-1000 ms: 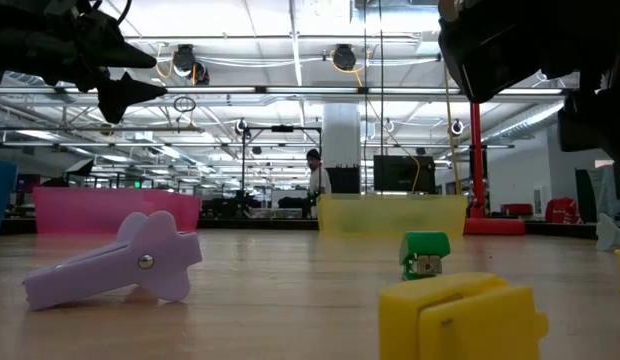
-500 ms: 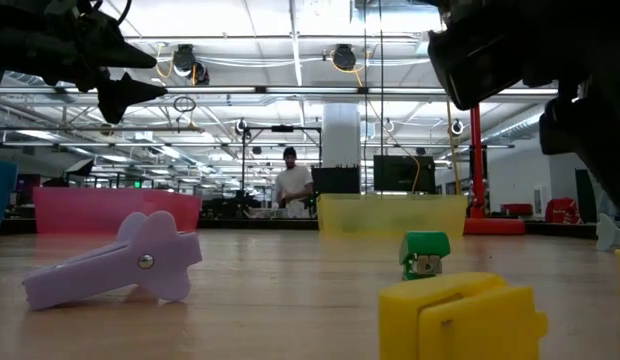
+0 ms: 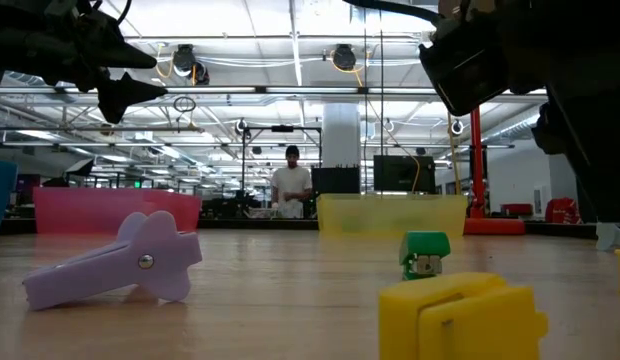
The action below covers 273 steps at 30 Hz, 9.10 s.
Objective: Pick and place Stapler, Stapler remover, tape
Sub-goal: Put the small yellow stapler into the yellow bin
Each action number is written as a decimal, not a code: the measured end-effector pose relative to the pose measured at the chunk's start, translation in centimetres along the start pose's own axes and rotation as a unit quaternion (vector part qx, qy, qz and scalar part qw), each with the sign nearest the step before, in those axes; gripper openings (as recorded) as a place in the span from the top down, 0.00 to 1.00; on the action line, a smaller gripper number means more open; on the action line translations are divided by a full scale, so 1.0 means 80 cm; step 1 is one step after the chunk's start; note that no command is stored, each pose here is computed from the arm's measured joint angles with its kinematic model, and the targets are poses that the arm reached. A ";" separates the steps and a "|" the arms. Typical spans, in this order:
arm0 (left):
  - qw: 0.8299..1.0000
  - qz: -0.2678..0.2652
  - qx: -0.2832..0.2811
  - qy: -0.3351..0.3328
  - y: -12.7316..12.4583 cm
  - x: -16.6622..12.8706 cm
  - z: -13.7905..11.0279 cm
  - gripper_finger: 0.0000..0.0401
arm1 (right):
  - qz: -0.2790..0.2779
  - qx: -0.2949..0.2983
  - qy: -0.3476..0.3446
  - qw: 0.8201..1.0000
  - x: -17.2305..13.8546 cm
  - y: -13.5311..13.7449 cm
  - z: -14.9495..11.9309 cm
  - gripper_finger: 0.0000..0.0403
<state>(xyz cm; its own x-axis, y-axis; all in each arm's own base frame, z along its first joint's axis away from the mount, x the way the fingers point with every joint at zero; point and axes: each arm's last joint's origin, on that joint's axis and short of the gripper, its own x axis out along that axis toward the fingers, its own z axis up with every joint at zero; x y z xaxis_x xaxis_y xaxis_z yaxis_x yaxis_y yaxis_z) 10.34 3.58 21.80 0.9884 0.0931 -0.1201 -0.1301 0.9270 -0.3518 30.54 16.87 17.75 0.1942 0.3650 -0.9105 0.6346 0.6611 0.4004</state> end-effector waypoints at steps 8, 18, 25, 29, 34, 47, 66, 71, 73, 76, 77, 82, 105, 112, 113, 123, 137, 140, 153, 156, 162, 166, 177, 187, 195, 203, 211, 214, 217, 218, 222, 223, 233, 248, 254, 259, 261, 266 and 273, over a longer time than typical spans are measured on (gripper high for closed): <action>1.000 0.000 0.003 0.000 0.000 0.000 0.000 0.38 | 0.000 0.016 0.001 1.000 0.000 0.000 0.000 0.37; 1.000 0.001 0.005 0.000 0.000 0.000 0.000 0.38 | -0.002 0.019 0.004 1.000 0.004 0.001 -0.008 0.37; 1.000 0.002 0.009 -0.001 0.000 0.000 0.000 0.38 | 0.040 0.057 -0.001 0.998 0.033 -0.019 -0.013 0.37; 1.000 0.003 0.009 -0.001 0.000 0.000 0.000 0.38 | 0.045 0.089 0.003 0.995 0.047 -0.039 -0.021 0.37; 1.000 0.003 0.011 -0.001 0.000 0.000 0.000 0.38 | 0.047 0.106 0.004 0.993 0.058 -0.052 -0.028 0.37; 1.000 0.003 0.017 -0.001 0.000 0.000 0.000 0.38 | 0.052 0.118 0.031 0.991 0.060 -0.052 -0.029 0.42; 1.000 0.003 0.028 -0.001 0.000 0.000 0.000 0.38 | 0.053 0.141 0.022 0.988 0.061 -0.052 -0.028 0.80; 1.000 0.003 0.026 -0.001 0.000 0.000 0.000 0.38 | 0.053 0.148 0.022 0.987 0.061 -0.052 -0.027 0.83; 1.000 0.003 0.018 -0.001 0.000 0.000 0.000 0.38 | 0.061 0.147 0.021 0.987 0.061 -0.050 -0.027 0.84; 1.000 0.001 -0.006 -0.008 0.000 0.000 0.002 0.38 | 0.090 0.139 0.017 0.986 0.060 -0.044 -0.024 0.86; 1.000 -0.001 -0.016 -0.012 -0.001 0.000 0.003 0.38 | 0.102 0.137 0.013 0.985 0.060 -0.042 -0.022 0.87; 0.997 -0.012 -0.066 -0.037 -0.003 0.000 0.009 0.38 | 0.151 0.128 -0.032 0.980 0.055 -0.034 -0.006 0.89; 0.985 -0.089 -0.145 -0.036 -0.022 0.005 0.012 0.38 | 0.266 0.053 -0.203 0.941 -0.058 -0.029 0.045 0.90; 0.975 -0.144 -0.164 -0.040 -0.040 0.027 0.016 0.38 | 0.342 0.003 -0.312 0.886 -0.111 -0.029 0.074 0.90; 0.973 -0.153 -0.165 -0.046 -0.043 0.031 0.018 0.38 | 0.351 -0.006 -0.325 0.878 -0.116 -0.029 0.079 0.90; 0.963 -0.160 -0.209 -0.063 -0.064 0.086 0.002 0.38 | 0.386 -0.061 -0.368 0.843 -0.143 -0.042 0.112 0.90; 0.967 -0.145 -0.204 -0.042 -0.099 0.167 0.024 0.38 | 0.399 -0.100 -0.373 0.831 -0.151 -0.045 0.120 0.90; 0.968 -0.152 -0.200 -0.019 -0.106 0.184 0.032 0.38 | 0.397 -0.108 -0.377 0.830 -0.151 -0.045 0.120 0.90; 0.971 -0.138 -0.194 0.023 -0.120 0.209 0.041 0.38 | 0.416 -0.129 -0.389 0.812 -0.158 -0.042 0.119 0.90; 0.971 -0.141 -0.194 0.022 -0.124 0.209 0.042 0.38 | 0.414 -0.127 -0.390 0.812 -0.159 -0.044 0.122 0.90; 0.971 -0.133 -0.198 0.021 -0.129 0.208 0.039 0.38 | 0.409 -0.122 -0.402 0.810 -0.163 -0.050 0.129 0.90; 0.971 -0.126 -0.200 0.017 -0.129 0.208 0.039 0.38 | 0.406 -0.117 -0.408 0.809 -0.163 -0.051 0.131 0.90; 0.973 -0.117 -0.200 0.010 -0.121 0.209 0.042 0.45 | 0.403 -0.116 -0.412 0.809 -0.164 -0.052 0.131 0.90; 0.975 -0.121 -0.188 0.013 -0.121 0.209 0.042 0.80 | 0.400 -0.119 -0.416 0.808 -0.164 -0.052 0.131 0.90; 0.975 -0.126 -0.180 0.017 -0.121 0.209 0.042 0.87 | 0.390 -0.139 -0.424 0.806 -0.163 -0.052 0.131 0.84; 0.971 -0.130 -0.194 0.056 -0.120 0.209 0.035 0.86 | 0.390 -0.136 -0.361 0.836 -0.152 -0.053 0.126 0.65; 0.943 -0.165 -0.244 0.154 -0.122 0.203 0.025 0.85 | 0.359 -0.120 -0.312 0.871 -0.138 -0.058 0.121 0.58; 0.909 -0.166 -0.283 0.256 -0.123 0.187 0.015 0.85 | 0.360 -0.127 -0.290 0.878 -0.134 -0.058 0.118 0.59; 0.856 -0.137 -0.324 0.378 -0.128 0.160 0.001 0.85 | 0.352 -0.125 -0.275 0.886 -0.131 -0.060 0.117 0.60; 0.838 -0.116 -0.333 0.416 -0.129 0.148 -0.005 0.85 | 0.351 -0.125 -0.273 0.887 -0.130 -0.060 0.116 0.60; 0.770 -0.006 -0.348 0.536 -0.134 0.093 -0.022 0.85 | 0.347 -0.126 -0.273 0.888 -0.129 -0.060 0.116 0.59; 0.756 0.031 -0.348 0.554 -0.134 0.080 -0.026 0.85 | 0.346 -0.126 -0.272 0.889 -0.129 -0.060 0.116 0.59; 0.761 0.254 -0.254 0.539 -0.135 0.018 -0.046 0.85 | 0.343 -0.121 -0.278 0.889 -0.131 -0.064 0.120 0.59; 0.738 0.239 -0.221 0.591 -0.168 0.039 -0.089 0.84 | 0.341 -0.105 -0.288 0.889 -0.135 -0.071 0.129 0.59; 0.770 0.188 -0.242 0.560 -0.192 0.037 -0.032 0.88 | 0.343 -0.096 -0.289 0.889 -0.137 -0.073 0.132 0.59; 0.817 0.199 -0.212 0.498 -0.192 0.039 0.021 0.88 | 0.343 -0.094 -0.289 0.889 -0.137 -0.074 0.133 0.59; 0.837 0.201 -0.194 0.470 -0.188 0.046 0.036 0.86 | 0.344 -0.095 -0.287 0.889 -0.137 -0.074 0.133 0.59; 0.876 0.211 -0.136 0.412 -0.161 0.067 0.067 0.86 | 0.367 -0.098 -0.228 0.897 -0.135 -0.074 0.129 0.61; 0.936 0.167 -0.055 0.304 -0.113 0.112 0.111 0.88 | 0.319 -0.044 -0.095 0.942 -0.111 -0.082 0.108 0.64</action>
<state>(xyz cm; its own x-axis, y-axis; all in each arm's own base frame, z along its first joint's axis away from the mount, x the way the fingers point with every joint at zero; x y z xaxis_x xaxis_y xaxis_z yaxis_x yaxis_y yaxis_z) 21.08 -0.76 32.14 0.6675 0.1168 -0.7354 -0.4648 0.8369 -0.2889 31.08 3.64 22.28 0.6500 0.5883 -0.4811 0.2812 0.4019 0.8714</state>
